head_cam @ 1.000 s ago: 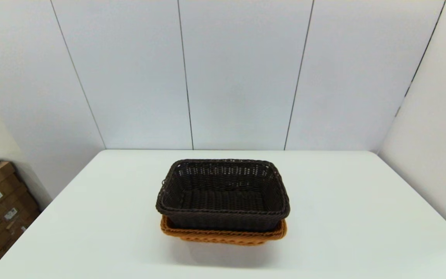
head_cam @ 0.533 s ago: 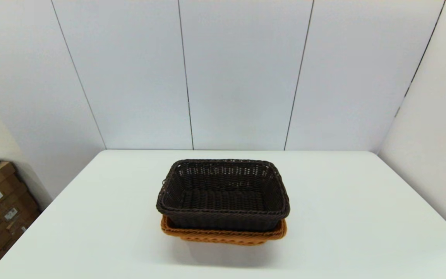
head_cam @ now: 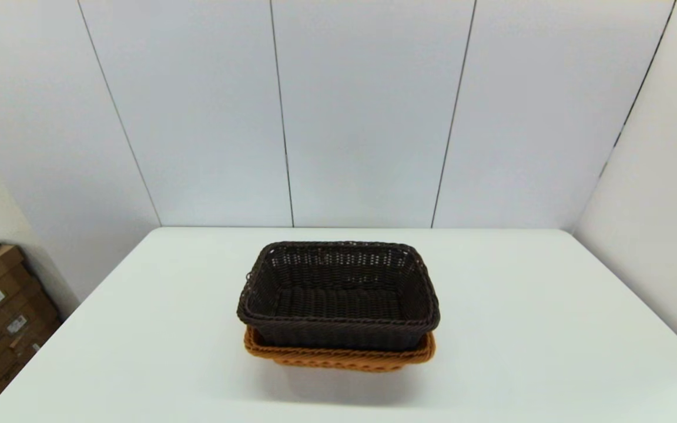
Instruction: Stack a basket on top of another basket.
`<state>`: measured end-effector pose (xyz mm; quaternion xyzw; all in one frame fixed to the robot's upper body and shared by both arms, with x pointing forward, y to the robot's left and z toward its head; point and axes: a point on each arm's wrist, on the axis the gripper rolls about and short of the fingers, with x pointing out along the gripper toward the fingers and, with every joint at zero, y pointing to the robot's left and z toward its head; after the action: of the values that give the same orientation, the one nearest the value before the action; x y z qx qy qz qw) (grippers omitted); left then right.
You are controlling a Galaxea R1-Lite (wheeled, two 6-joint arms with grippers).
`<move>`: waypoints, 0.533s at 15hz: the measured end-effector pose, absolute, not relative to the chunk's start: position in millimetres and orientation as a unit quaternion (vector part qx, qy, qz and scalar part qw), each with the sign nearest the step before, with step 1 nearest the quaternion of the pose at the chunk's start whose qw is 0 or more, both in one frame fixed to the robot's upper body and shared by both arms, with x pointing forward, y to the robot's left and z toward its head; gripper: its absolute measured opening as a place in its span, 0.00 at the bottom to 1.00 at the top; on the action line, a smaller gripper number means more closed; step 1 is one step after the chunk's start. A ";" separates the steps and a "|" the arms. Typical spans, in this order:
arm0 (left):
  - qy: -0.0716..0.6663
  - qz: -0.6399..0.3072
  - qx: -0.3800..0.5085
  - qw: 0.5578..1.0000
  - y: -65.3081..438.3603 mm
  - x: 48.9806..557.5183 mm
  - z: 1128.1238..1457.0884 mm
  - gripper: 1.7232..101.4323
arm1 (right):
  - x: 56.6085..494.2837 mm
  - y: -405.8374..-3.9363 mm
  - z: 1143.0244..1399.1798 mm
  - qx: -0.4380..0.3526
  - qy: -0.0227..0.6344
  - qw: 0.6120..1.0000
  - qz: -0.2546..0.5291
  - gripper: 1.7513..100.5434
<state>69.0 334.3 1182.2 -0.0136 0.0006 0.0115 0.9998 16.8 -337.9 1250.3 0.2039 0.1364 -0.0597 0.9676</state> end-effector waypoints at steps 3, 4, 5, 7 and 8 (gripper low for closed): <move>0.000 0.012 -0.013 1.000 334.3 69.0 1182.2 0.96 | 13.5 -338.0 1235.2 0.160 0.127 0.978 -0.052 0.96; 0.000 0.012 -0.013 1.000 334.3 69.0 1182.2 0.96 | 13.8 -338.1 1231.6 0.140 0.125 0.981 -0.051 0.96; 0.000 0.012 -0.013 1.000 334.3 69.0 1182.2 0.96 | 14.5 -338.0 1230.2 0.131 0.118 0.983 -0.048 0.96; 0.000 0.011 -0.013 1.000 334.3 69.0 1182.2 0.96 | 21.6 -338.1 1223.3 0.099 0.109 0.988 -0.044 0.96; 0.000 0.012 -0.013 1.000 334.3 69.0 1182.2 0.96 | 28.5 -338.1 1217.3 0.078 0.106 0.990 -0.042 0.96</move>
<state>69.0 334.3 1182.2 -0.0134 0.0004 0.0116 0.9998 28.5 -338.1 1217.3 0.0785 0.1063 -0.0417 0.9904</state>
